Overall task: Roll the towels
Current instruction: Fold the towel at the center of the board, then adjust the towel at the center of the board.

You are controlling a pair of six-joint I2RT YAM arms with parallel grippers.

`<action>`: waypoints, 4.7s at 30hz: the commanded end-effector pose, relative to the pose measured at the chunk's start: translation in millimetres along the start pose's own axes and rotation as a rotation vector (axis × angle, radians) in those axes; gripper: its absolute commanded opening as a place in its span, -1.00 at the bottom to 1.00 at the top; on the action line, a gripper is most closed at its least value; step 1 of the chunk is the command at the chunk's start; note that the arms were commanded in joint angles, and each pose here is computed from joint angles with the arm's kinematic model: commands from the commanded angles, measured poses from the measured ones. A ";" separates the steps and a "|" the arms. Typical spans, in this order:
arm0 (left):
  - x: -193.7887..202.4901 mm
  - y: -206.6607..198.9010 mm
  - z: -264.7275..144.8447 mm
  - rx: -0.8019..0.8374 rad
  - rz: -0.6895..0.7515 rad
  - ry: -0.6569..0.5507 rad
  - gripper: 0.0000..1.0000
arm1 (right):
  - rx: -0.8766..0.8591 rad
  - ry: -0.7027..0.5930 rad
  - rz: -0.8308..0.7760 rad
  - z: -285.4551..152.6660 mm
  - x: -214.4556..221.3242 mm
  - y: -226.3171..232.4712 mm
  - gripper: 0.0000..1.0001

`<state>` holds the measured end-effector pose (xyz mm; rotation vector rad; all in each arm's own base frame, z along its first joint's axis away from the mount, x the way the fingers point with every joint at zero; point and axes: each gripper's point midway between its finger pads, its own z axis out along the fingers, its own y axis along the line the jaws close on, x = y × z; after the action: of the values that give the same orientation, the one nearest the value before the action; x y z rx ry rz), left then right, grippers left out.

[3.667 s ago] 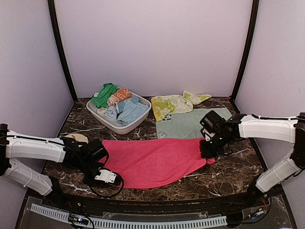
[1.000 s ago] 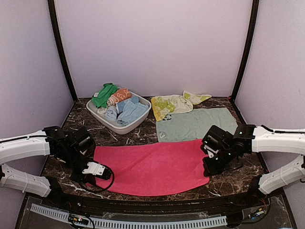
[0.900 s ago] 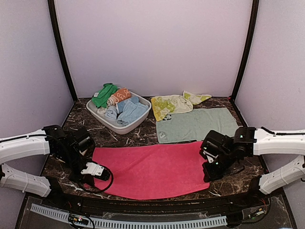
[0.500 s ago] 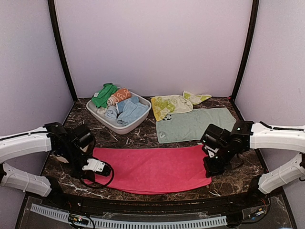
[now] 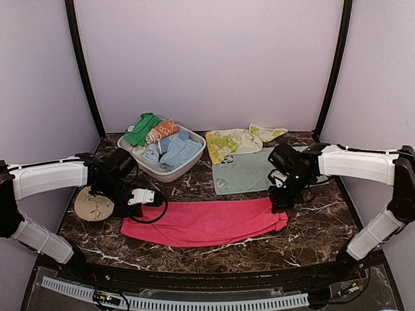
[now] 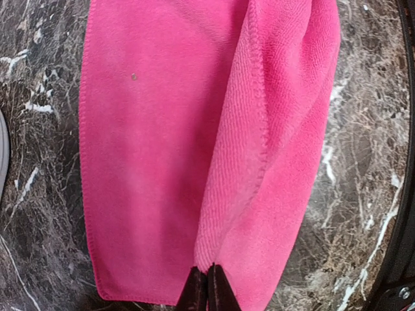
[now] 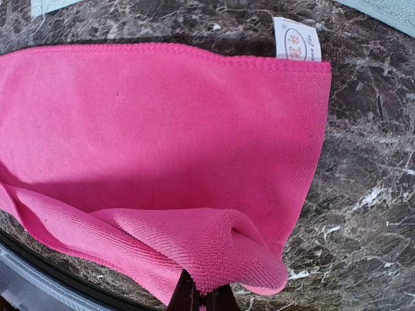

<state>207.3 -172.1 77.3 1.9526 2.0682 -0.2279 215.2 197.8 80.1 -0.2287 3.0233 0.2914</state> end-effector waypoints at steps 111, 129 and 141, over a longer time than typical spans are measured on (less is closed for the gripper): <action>30.3 39.6 62.9 -0.162 -0.158 0.058 -0.30 | 0.171 -0.372 -0.313 -26.6 -42.1 -5.8 0.23; 13.2 30.1 -2.7 -0.177 -0.187 -0.034 -1.00 | 0.105 -0.311 -0.337 -5.1 -49.5 15.5 -0.20; 28.8 25.9 14.9 -0.173 -0.210 0.017 -0.56 | 0.088 -0.294 -0.328 -1.3 -48.3 18.8 -0.18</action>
<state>236.1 -155.0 70.1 1.6482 2.1749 -0.0923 255.5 211.5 83.8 -0.6096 2.6687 0.1093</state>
